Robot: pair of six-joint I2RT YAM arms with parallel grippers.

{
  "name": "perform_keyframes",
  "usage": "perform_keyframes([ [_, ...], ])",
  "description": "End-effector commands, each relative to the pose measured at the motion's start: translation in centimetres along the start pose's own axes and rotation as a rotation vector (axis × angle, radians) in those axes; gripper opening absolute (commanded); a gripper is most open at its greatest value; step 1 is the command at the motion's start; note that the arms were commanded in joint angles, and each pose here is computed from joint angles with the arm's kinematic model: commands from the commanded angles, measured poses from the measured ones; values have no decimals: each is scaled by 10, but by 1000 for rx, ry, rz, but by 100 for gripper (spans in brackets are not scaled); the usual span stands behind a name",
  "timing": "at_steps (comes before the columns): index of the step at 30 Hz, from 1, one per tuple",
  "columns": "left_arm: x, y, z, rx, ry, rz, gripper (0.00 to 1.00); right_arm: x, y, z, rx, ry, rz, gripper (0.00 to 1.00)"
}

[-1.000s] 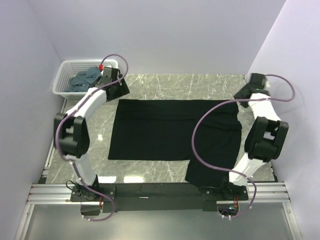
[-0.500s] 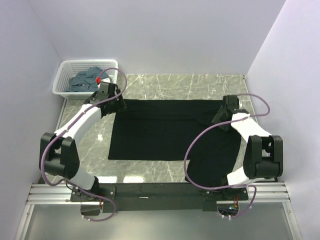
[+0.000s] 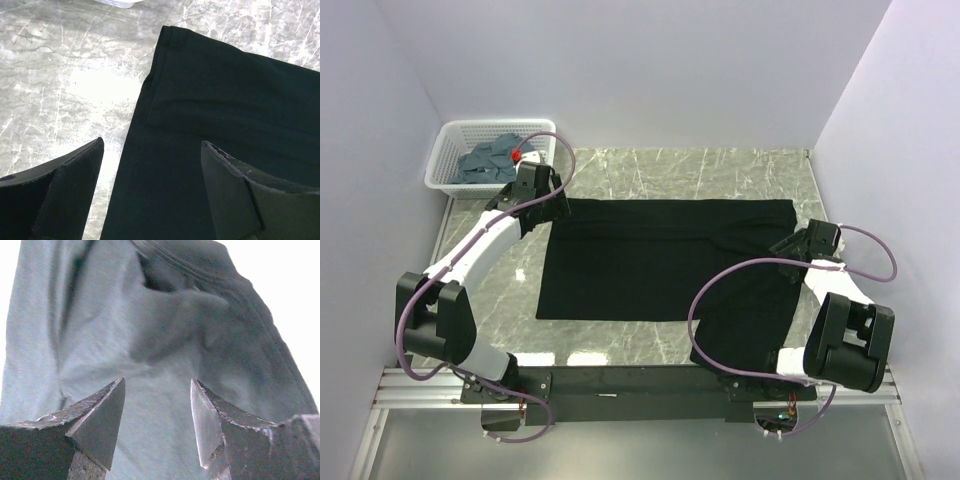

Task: Fold and stack the t-shirts
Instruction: Fold the tshirt

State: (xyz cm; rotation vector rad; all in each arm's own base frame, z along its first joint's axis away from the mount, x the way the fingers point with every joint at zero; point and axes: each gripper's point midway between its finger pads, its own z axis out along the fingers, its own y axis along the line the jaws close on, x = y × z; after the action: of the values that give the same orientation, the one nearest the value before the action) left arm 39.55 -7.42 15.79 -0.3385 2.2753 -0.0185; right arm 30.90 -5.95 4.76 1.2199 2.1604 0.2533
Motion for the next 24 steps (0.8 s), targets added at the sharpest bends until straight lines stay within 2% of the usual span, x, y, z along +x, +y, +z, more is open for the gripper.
perform_keyframes([
  [1, -12, -1, -1, -5, -41, 7, 84, -23, 25, 1, -100, -62, 50, 62],
  [5, -11, 0, 1, -10, -34, 12, 84, -29, 20, 8, -105, -89, 77, 62],
  [16, -6, -1, 6, -12, -14, 18, 84, -14, 11, 23, -78, -26, 73, 59],
  [22, -5, -2, 7, -6, -10, 19, 84, -21, 20, 26, -112, -48, 70, 56],
  [24, -6, -1, 6, -11, -13, 20, 84, -25, 22, 27, -117, -54, 63, 49],
])
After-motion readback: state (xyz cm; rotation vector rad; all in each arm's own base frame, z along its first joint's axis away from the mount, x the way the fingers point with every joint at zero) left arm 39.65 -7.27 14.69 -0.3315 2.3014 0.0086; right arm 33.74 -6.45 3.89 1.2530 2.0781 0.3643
